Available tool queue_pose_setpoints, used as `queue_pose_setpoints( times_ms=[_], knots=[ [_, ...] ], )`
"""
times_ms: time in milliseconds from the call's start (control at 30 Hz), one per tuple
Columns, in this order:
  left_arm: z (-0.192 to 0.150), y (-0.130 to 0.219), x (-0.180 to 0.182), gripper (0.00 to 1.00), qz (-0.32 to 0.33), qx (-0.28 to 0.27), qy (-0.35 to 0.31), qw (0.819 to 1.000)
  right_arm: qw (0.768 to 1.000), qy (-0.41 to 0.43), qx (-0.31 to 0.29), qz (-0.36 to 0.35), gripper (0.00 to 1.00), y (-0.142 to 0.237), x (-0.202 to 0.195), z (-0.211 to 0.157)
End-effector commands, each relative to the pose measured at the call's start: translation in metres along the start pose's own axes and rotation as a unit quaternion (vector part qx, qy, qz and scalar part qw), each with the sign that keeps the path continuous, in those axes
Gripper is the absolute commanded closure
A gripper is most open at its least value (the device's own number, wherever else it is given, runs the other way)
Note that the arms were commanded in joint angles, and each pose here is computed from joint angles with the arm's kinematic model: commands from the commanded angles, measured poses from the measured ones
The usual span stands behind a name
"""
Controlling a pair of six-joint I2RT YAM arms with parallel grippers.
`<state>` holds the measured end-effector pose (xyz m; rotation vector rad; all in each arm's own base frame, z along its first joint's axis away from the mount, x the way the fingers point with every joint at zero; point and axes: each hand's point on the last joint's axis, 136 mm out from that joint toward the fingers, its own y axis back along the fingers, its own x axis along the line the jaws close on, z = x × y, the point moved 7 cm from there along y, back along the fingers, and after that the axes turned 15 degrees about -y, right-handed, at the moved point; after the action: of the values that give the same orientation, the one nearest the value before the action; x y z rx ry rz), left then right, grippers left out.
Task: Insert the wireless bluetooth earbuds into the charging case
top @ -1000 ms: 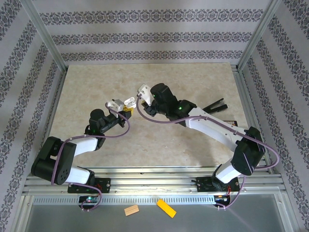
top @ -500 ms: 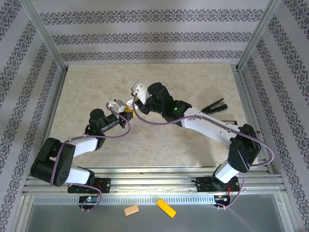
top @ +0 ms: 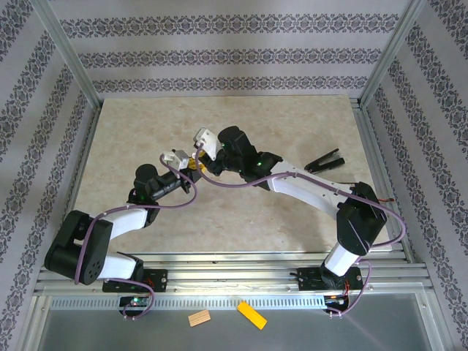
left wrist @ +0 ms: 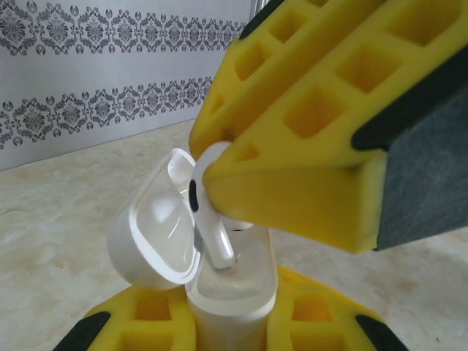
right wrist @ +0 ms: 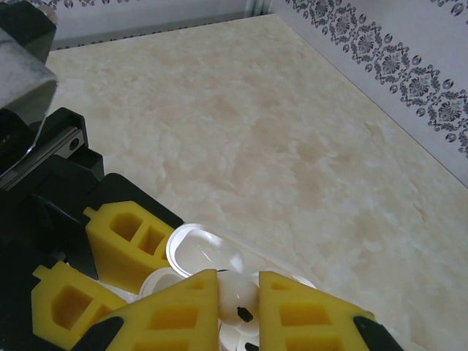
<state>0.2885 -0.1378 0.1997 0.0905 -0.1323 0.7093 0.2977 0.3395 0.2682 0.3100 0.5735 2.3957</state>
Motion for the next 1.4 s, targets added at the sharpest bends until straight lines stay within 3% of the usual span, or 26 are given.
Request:
queue_pose_setpoints(
  times_ms=[0,667,1033,1233,1367],
  knots=[
    [0.022,-0.003,-0.001,1.0,-0.012,-0.037,-0.013,0.999,0.999,-0.001,-0.02,0.025,0.86,-0.002,0.011,0.013],
    [0.025,-0.005,0.004,1.0,0.001,-0.033,0.002,0.999,0.999,-0.007,0.007,0.043,0.84,-0.007,0.013,-0.005],
    [0.024,-0.004,0.002,1.0,-0.003,-0.034,-0.026,0.999,0.997,-0.041,-0.039,0.043,0.58,0.022,0.007,0.018],
    [0.02,-0.004,0.002,1.0,-0.001,-0.029,-0.044,0.999,0.99,-0.089,-0.08,0.072,0.51,0.049,-0.004,0.028],
    [0.017,-0.003,-0.001,1.0,-0.01,-0.029,-0.072,0.997,0.988,-0.124,-0.077,0.049,0.46,0.054,-0.019,0.027]
  ],
)
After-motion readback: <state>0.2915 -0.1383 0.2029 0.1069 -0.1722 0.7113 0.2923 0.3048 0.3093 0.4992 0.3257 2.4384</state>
